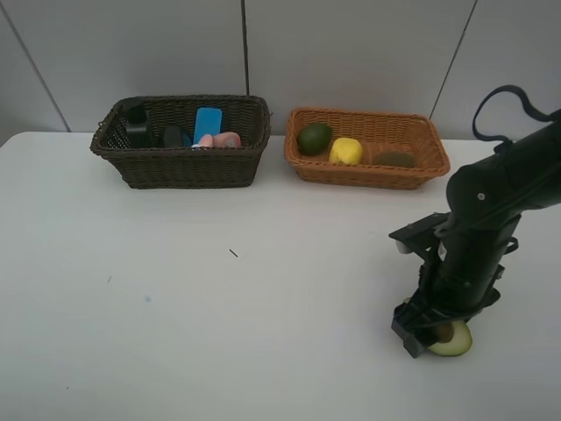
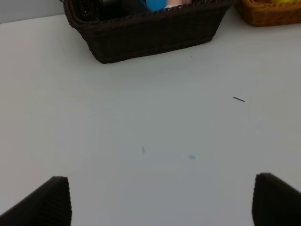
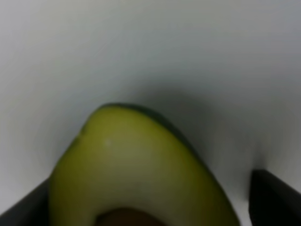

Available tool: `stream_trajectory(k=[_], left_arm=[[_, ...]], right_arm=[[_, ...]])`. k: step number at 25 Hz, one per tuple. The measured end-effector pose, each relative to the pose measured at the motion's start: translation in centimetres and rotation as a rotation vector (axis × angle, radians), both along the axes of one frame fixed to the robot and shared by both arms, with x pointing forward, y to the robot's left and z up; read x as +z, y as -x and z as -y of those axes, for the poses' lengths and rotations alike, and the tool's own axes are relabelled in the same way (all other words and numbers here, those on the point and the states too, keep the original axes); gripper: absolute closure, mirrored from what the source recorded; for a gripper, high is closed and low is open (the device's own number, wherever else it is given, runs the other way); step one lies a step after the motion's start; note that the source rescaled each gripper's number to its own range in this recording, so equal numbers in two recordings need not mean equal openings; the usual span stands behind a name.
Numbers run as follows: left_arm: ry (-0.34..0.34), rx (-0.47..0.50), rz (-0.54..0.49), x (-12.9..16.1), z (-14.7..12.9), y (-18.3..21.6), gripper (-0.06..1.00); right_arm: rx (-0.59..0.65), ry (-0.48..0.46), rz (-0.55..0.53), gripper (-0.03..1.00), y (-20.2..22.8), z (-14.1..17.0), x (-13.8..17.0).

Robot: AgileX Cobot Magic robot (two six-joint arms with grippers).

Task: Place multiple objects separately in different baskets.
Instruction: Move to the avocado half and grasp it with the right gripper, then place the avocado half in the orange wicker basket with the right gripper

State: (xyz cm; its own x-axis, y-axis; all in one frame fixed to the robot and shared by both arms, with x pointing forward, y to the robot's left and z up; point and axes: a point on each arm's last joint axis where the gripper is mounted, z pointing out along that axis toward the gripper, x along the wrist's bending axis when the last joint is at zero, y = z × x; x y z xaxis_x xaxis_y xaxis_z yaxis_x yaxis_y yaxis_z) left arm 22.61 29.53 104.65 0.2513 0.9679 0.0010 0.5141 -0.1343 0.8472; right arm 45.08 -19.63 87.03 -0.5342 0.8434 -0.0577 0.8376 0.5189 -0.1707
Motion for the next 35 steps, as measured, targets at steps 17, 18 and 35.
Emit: stream_trajectory(k=[17, 18, 35], left_arm=[[0.000, 0.000, 0.000, 0.0, 0.0, 0.0, -0.05], [0.000, 0.000, 0.000, 0.0, 0.0, 0.0, -0.05], [0.000, 0.000, 0.000, 0.0, 0.0, 0.0, -0.05]], right_arm=[[-0.021, -0.087, 0.214, 0.45, -4.7, -1.8, 8.3], [-0.036, -0.107, 0.258, 0.45, -6.0, -1.9, 9.5], [-0.276, -0.101, 0.462, 0.37, -27.7, 1.2, 8.4]])
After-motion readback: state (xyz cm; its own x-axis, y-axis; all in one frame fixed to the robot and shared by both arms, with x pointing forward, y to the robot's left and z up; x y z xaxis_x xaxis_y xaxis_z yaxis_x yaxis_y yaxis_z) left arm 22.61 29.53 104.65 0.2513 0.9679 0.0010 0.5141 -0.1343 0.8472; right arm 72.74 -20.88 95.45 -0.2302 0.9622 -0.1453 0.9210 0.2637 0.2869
